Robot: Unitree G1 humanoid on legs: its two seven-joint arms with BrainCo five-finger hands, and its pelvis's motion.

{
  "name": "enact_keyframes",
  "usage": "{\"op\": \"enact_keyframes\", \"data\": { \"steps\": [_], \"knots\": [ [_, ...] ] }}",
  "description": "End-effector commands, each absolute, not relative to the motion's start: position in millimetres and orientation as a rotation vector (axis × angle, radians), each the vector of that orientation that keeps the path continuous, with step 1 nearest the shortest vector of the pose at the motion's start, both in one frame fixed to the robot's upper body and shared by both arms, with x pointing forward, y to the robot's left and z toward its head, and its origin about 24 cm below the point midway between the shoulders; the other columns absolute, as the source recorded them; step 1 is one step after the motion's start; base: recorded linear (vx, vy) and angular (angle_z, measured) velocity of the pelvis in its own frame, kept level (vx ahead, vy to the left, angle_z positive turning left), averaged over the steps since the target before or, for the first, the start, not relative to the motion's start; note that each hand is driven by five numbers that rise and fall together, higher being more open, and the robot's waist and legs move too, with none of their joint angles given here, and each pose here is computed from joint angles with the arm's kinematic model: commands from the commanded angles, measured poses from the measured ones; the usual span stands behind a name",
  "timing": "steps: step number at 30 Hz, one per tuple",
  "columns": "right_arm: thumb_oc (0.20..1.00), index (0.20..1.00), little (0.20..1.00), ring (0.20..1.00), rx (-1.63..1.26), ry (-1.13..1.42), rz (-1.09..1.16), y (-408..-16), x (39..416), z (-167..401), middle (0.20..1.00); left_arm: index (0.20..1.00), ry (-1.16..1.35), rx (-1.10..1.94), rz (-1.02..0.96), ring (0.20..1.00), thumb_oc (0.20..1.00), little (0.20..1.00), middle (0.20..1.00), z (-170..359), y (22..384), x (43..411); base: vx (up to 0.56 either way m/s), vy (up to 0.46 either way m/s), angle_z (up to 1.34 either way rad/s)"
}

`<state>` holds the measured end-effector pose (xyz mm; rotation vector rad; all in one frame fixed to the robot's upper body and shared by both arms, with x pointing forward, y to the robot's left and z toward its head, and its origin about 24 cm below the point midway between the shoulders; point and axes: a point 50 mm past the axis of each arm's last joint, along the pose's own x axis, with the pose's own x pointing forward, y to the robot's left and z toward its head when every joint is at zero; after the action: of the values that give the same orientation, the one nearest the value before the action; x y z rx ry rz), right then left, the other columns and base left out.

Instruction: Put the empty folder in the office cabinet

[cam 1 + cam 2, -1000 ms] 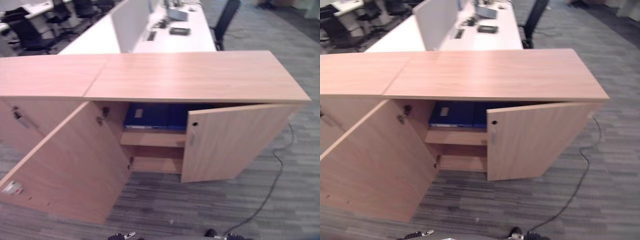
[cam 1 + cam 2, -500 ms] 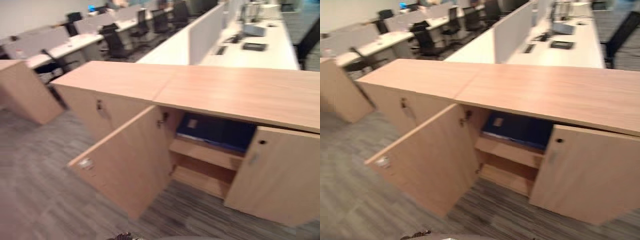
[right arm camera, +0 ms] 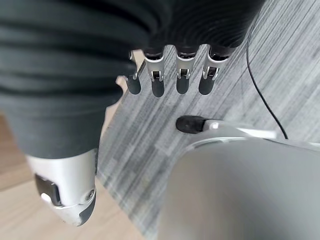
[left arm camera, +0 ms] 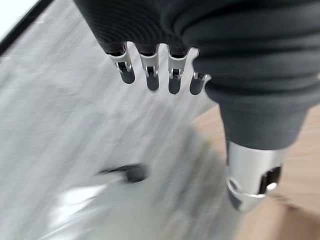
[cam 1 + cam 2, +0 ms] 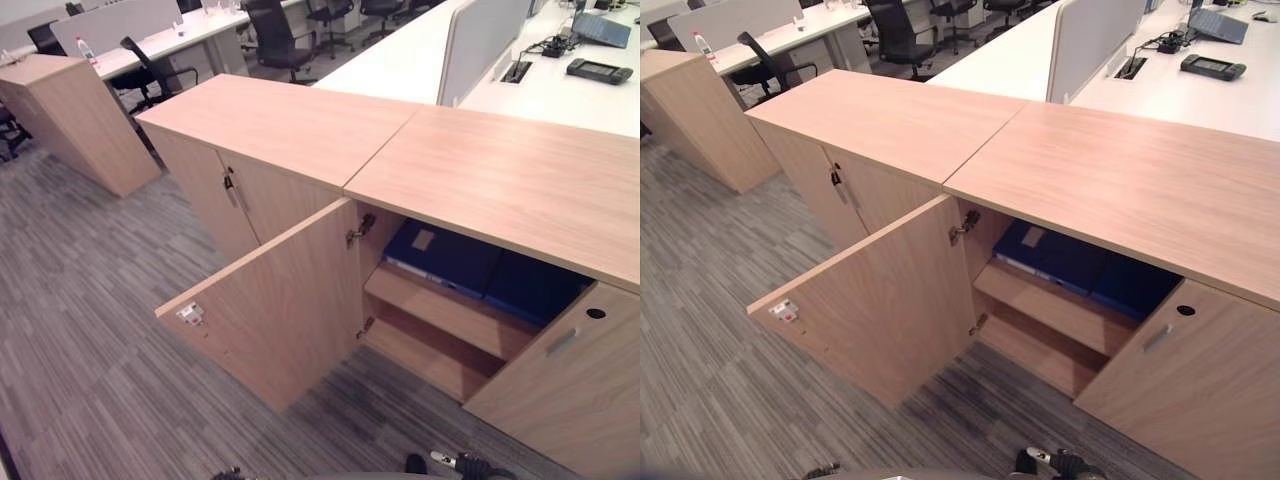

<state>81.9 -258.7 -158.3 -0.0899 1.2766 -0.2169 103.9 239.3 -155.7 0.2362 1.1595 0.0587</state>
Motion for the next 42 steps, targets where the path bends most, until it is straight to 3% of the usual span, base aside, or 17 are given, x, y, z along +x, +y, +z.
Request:
{"op": "enact_keyframes", "data": {
  "steps": [1,4,5,9,30,33,36,38,39,42],
  "knots": [
    [1.0,1.0,1.0,1.0,-0.019,1.289,-0.283,-254.2,69.9,-162.1,1.0,1.0,0.971,0.414,0.139,1.0,1.0,1.0,1.0,-122.8,281.8,155.0,0.07,-0.09,-0.08],
    [1.0,1.0,1.0,1.0,-0.008,1.278,-0.303,-257.6,68.2,-161.2,1.0,1.0,0.811,0.533,0.166,1.0,1.0,1.0,1.0,-89.0,304.0,190.7,0.05,-0.087,-0.02],
    [1.0,1.0,1.0,1.0,-0.008,1.276,-0.303,-260.7,69.0,-160.1,1.0,1.0,0.78,0.621,0.236,1.0,1.0,1.0,1.0,-67.5,330.2,207.4,0.03,-0.098,-0.11],
    [1.0,1.0,1.0,1.0,0.001,1.266,-0.326,-265.2,65.8,-159.0,1.0,1.0,0.759,0.687,0.301,1.0,1.0,1.0,1.0,-42.4,353.7,227.0,0.04,-0.048,-0.09],
    [1.0,1.0,1.0,1.0,0.051,1.283,-0.357,-263.9,54.4,-161.0,1.0,1.0,0.591,0.731,0.356,1.0,1.0,1.0,1.0,11.1,364.6,271.4,0.01,0.007,-0.06],
    [1.0,1.0,1.0,1.0,0.056,1.273,-0.356,-261.7,56.3,-161.3,1.0,1.0,0.505,0.74,0.31,1.0,1.0,1.0,1.0,18.7,347.3,286.7,0.0,0.0,0.0],
    [1.0,1.0,1.0,1.0,0.064,1.249,-0.36,-258.8,61.6,-161.3,1.0,1.0,0.332,0.728,0.164,1.0,1.0,1.0,1.0,25.6,297.7,307.5,-0.04,-0.006,0.07],
    [1.0,1.0,1.0,1.0,0.07,1.231,-0.358,-254.7,67.1,-161.6,1.0,1.0,0.251,0.722,0.031,1.0,1.0,1.0,1.0,18.9,254.2,312.1,-0.04,0.004,0.14],
    [1.0,1.0,1.0,1.0,0.078,1.22,-0.372,-251.7,70.3,-161.9,1.0,1.0,0.22,0.648,-0.143,1.0,1.0,1.0,1.0,1.8,199.7,308.0,-0.03,0.005,0.17],
    [1.0,1.0,1.0,1.0,0.088,1.208,-0.381,-248.5,76.9,-161.8,1.0,1.0,0.227,0.543,-0.333,1.0,1.0,1.0,1.0,-14.8,142.0,299.6,-0.02,0.009,0.24]
  ]
}}
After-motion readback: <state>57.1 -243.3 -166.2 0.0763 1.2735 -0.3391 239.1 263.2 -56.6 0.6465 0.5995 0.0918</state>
